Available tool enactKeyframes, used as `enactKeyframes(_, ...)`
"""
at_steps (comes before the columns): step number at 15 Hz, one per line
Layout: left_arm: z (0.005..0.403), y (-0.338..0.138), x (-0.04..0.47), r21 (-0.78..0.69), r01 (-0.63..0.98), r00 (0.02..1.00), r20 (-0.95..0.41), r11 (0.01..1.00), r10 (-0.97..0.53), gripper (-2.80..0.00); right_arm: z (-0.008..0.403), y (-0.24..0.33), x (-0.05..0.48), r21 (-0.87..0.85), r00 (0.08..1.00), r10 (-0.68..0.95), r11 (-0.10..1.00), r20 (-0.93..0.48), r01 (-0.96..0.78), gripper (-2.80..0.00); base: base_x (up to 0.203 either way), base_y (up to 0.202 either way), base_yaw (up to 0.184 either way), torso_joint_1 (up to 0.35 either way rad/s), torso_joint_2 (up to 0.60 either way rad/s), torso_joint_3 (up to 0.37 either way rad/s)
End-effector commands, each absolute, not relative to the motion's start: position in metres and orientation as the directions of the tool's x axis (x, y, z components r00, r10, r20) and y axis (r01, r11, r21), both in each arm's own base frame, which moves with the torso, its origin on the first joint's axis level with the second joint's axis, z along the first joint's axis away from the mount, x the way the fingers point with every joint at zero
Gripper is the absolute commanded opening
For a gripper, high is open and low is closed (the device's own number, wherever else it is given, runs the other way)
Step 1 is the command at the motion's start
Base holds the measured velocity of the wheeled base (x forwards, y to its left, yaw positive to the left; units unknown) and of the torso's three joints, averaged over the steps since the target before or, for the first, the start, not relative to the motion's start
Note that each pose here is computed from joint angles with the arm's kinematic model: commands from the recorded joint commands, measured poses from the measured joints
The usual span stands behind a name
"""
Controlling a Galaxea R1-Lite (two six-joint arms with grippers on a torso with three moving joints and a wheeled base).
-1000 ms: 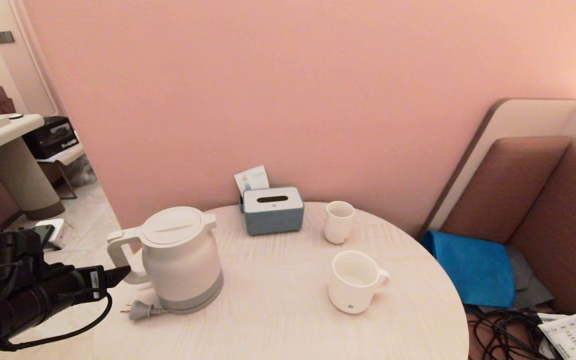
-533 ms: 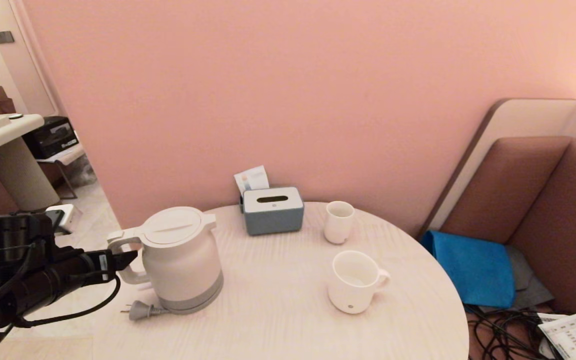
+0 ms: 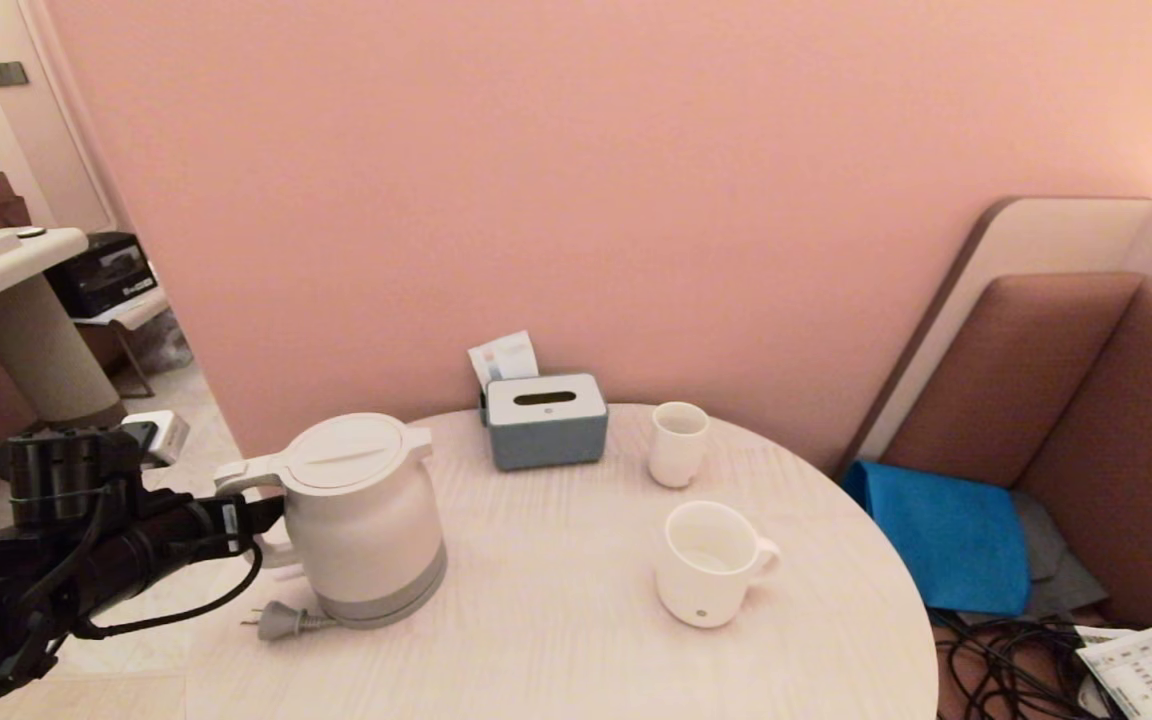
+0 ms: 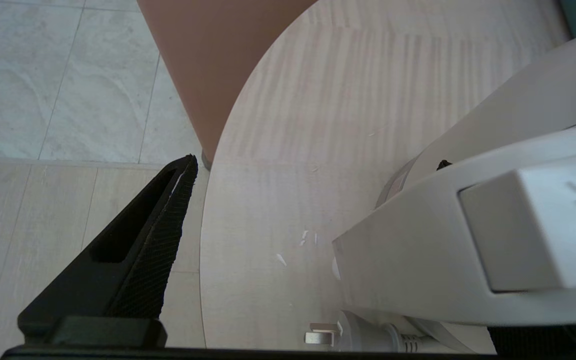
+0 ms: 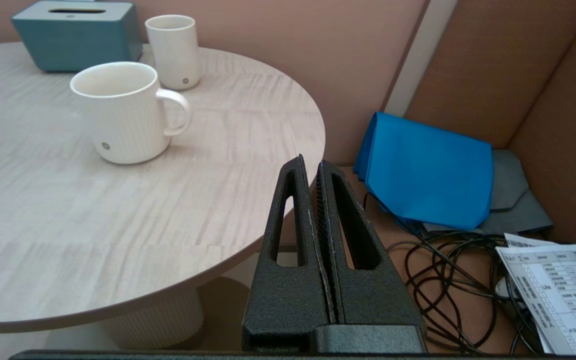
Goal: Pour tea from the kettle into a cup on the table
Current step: Pick up the kettle
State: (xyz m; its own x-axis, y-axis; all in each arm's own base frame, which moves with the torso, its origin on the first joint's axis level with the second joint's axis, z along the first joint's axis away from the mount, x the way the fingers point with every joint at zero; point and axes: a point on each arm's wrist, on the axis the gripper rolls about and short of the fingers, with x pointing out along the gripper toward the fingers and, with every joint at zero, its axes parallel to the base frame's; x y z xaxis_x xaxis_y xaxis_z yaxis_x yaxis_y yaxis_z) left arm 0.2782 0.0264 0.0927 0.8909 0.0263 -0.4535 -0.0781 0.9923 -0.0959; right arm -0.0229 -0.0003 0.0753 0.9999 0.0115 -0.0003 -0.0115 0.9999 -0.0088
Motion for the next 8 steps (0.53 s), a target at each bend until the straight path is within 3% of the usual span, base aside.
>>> enactKeyframes(1, 0.0915, 0.0262, 0.2804, -0.097, -0.077, 0.891, -0.453, 0.992, 0.025, 0.0, 0.0753, -0.0003, -0.0228, -0.009, 1.0, 0.012, 1.0, -0.002, -0.012, -2.8, 0.0, 0.0, 0.0, 0.0, 0.0, 0.0)
enactKeyframes(8, 0.0924, 0.0228, 0.2809, -0.098, -0.064, 0.894, -0.449, 0.993, 0.013, 0.0, 0.0753, -0.0003, -0.0228, -0.009, 1.0, 0.012, 1.0, -0.002, -0.012, -2.8, 0.0, 0.0, 0.0, 0.0, 0.0, 0.0)
